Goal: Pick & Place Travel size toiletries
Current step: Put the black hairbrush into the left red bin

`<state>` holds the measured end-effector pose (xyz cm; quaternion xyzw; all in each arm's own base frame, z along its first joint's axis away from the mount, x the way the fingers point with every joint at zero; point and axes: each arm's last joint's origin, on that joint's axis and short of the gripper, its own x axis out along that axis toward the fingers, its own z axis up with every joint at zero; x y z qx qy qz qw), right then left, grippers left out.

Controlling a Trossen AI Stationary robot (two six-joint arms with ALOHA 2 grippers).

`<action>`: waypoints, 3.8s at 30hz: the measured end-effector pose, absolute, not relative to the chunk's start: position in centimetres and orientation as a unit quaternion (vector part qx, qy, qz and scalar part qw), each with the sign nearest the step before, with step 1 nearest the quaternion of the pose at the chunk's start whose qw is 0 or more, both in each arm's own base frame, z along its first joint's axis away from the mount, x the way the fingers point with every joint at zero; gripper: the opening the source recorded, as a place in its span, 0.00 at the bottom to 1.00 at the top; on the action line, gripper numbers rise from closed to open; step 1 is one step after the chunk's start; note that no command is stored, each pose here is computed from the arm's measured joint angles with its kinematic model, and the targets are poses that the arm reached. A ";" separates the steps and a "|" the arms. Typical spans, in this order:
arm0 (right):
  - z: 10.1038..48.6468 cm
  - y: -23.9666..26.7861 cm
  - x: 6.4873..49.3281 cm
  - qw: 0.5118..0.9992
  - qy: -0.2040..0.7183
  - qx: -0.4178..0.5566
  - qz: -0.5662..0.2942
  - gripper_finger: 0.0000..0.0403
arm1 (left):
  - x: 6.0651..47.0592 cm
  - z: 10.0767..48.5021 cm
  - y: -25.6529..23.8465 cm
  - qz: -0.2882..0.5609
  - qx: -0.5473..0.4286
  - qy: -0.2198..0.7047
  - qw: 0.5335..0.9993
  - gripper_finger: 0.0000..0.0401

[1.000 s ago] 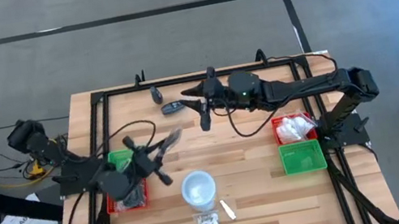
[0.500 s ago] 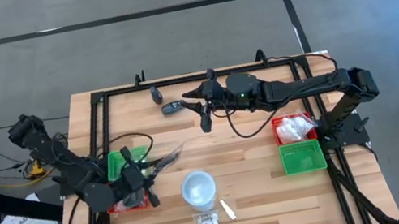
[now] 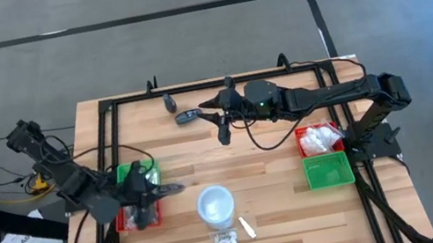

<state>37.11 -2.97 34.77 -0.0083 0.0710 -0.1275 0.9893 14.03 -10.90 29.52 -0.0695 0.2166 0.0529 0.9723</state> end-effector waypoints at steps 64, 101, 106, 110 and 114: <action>33.6 -2.9 36.9 0.983 0.132 -0.026 -0.123 0.29 | 10.2 19.0 -9.8 0.154 -0.376 0.556 0.725 0.09; 33.4 -3.0 36.8 0.982 0.143 -0.026 -0.123 0.29 | 8.6 20.4 -8.3 0.114 -0.408 0.544 0.724 0.44; 33.4 -3.0 36.8 0.982 0.143 -0.026 -0.123 0.29 | 8.0 20.6 -7.7 0.118 -0.406 0.546 0.723 0.43; 33.4 -3.0 36.8 0.982 0.143 -0.026 -0.123 0.29 | 7.7 21.0 -7.3 0.105 -0.421 0.534 0.726 0.42; 33.4 -3.0 36.8 0.982 0.144 -0.026 -0.123 0.29 | 7.3 21.4 -6.9 0.090 -0.434 0.522 0.729 0.41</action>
